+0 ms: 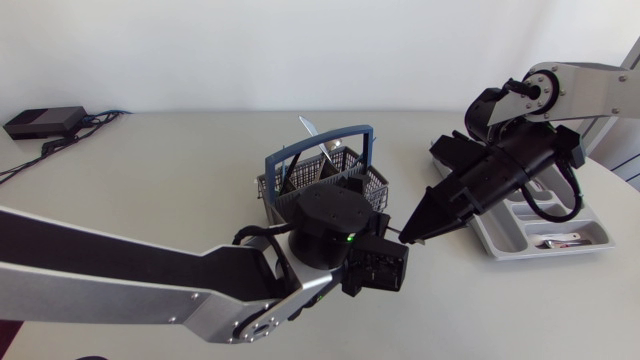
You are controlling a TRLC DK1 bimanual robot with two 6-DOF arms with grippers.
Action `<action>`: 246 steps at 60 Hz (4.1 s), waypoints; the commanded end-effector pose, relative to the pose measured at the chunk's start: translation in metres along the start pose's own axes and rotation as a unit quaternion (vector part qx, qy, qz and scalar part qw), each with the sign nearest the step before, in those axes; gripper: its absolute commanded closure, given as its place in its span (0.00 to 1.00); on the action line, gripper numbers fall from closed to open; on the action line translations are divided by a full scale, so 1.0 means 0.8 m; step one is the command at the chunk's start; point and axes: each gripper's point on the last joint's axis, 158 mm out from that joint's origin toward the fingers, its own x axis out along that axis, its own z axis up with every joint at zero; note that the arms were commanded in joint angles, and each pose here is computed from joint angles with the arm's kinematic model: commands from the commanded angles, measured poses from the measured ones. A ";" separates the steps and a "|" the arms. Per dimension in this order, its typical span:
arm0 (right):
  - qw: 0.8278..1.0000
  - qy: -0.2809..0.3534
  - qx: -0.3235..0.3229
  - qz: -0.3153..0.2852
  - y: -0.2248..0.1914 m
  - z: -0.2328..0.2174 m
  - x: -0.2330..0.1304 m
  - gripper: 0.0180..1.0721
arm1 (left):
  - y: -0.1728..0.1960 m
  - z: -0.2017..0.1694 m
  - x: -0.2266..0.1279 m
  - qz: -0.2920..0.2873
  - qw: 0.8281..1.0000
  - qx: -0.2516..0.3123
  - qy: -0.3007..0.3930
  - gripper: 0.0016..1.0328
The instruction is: Sort the cutlery from the basket into the organizer compartments.
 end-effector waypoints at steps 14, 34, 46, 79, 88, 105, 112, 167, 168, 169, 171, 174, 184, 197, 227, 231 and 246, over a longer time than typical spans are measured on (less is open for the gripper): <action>1.000 0.017 -0.004 0.007 0.001 -0.001 0.012 0.60 | -0.033 0.009 -0.003 -0.015 0.999 0.033 -0.014 0.97; 1.000 0.025 -0.001 0.006 0.000 -0.011 0.018 0.82 | -0.039 0.015 -0.006 -0.013 0.999 0.044 -0.021 0.97; 0.999 0.036 0.005 -0.001 -0.004 -0.018 0.028 0.82 | -0.035 0.020 -0.007 -0.006 0.999 0.048 -0.026 0.97; 0.999 0.007 0.005 -0.036 -0.010 -0.002 0.006 0.58 | -0.045 0.019 -0.009 -0.012 0.998 0.053 -0.026 0.97; 0.999 0.002 0.004 -0.038 -0.006 0.000 0.003 0.58 | -0.045 0.020 -0.009 -0.011 0.998 0.053 -0.028 0.97; 0.999 0.001 -0.005 -0.039 0.007 -0.007 0.002 0.58 | -0.049 0.021 -0.007 -0.012 0.998 0.054 -0.028 0.97; 0.999 0.014 -0.004 -0.035 0.009 -0.017 0.011 0.58 | -0.048 0.022 -0.007 -0.011 0.998 0.055 -0.030 0.97; 0.998 0.033 -0.019 -0.045 0.012 -0.039 0.032 0.91 | -0.040 0.032 -0.011 0.006 0.997 0.062 -0.041 0.97; 0.998 0.033 -0.021 -0.045 0.013 -0.039 0.032 0.92 | -0.040 0.033 -0.011 0.007 0.997 0.062 -0.041 0.97; 0.998 0.032 -0.022 -0.046 0.013 -0.039 0.033 0.92 | -0.038 0.033 -0.012 0.008 0.997 0.061 -0.042 0.97; 0.998 0.031 -0.024 -0.046 0.014 -0.040 0.033 0.92 | -0.038 0.034 -0.012 0.009 0.997 0.061 -0.043 0.96; 0.998 0.030 -0.027 -0.050 0.012 -0.041 0.033 0.92 | -0.036 0.035 -0.011 0.010 0.997 0.060 -0.043 0.93; 0.997 0.027 -0.036 -0.062 0.010 -0.042 0.031 0.93 | -0.036 0.035 -0.014 0.012 0.997 0.061 -0.043 0.93; 0.993 0.020 -0.059 -0.098 0.005 -0.044 0.036 0.93 | -0.030 0.032 -0.015 0.019 0.998 0.058 -0.035 0.88; 0.967 -0.026 -0.113 -0.226 -0.031 -0.045 0.021 0.93 | 0.025 0.021 -0.017 0.048 0.998 -0.026 -0.012 0.41; 0.962 -0.036 -0.127 -0.241 -0.032 -0.044 0.018 0.93 | 0.038 0.015 -0.018 0.047 0.998 -0.052 -0.004 0.39; 0.933 -0.052 -0.169 -0.314 -0.076 -0.046 -0.001 0.93 | 0.068 -0.006 -0.030 0.040 0.994 -0.098 0.016 0.36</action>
